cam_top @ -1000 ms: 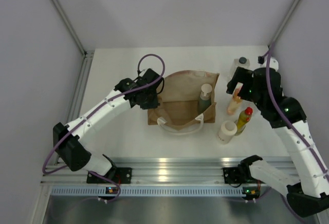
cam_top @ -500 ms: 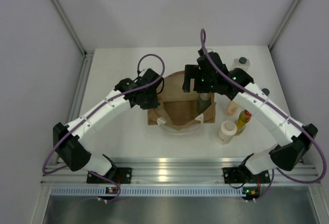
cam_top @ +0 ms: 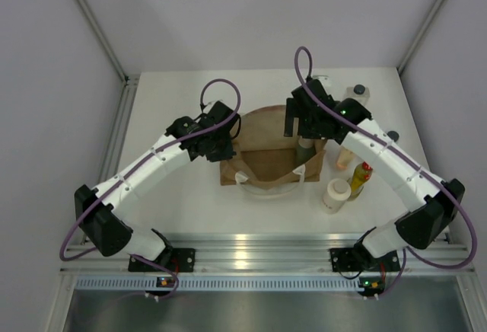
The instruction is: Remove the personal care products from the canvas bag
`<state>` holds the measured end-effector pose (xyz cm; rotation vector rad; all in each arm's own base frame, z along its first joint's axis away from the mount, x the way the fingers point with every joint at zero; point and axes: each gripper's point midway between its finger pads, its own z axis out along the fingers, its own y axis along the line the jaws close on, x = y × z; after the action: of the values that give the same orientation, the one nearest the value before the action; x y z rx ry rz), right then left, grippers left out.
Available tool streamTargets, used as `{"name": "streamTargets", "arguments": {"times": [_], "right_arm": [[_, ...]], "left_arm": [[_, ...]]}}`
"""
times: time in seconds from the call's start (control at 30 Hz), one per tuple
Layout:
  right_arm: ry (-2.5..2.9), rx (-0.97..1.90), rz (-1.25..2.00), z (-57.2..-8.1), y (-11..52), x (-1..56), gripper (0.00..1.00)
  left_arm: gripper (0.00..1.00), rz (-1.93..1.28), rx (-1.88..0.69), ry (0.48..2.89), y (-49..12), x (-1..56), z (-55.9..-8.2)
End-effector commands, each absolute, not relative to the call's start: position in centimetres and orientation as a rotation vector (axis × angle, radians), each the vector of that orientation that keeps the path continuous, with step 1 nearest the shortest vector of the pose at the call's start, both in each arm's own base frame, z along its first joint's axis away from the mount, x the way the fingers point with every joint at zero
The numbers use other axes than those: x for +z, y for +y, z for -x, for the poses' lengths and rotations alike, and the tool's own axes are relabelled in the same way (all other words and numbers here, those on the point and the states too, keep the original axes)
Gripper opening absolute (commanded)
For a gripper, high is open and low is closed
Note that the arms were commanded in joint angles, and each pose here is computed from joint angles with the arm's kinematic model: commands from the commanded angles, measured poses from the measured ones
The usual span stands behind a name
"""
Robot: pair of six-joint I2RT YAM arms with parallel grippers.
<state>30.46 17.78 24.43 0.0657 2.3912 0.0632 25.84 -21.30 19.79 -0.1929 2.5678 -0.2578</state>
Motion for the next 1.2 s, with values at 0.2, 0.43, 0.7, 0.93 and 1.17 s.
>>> {"name": "streamTargets", "arguments": {"times": [0.2, 0.43, 0.7, 0.93, 1.17], "right_arm": [[2.422, -0.139, -0.041, -32.6, 16.9, 22.1, 0.95], [2.386, -0.146, -0.070, -34.4, 17.4, 22.1, 0.92], [2.368, -0.134, -0.087, -35.0, 17.5, 22.4, 0.71], [2.398, -0.118, -0.094, -34.5, 17.3, 20.7, 0.49], [2.385, -0.001, -0.073, -34.3, 18.3, 21.1, 0.00]], "left_arm": [[0.00, 0.216, -0.292, 2.536, -21.6, 20.3, -26.2], [0.00, 0.202, -0.293, 2.535, -21.4, 20.3, -25.9], [0.00, 0.184, -0.292, 2.534, -21.1, 20.4, -25.7], [0.00, 0.192, -0.296, 2.535, -21.0, 20.4, -25.4], [0.00, 0.198, -0.301, 2.519, -20.8, 20.8, -25.4]]}}
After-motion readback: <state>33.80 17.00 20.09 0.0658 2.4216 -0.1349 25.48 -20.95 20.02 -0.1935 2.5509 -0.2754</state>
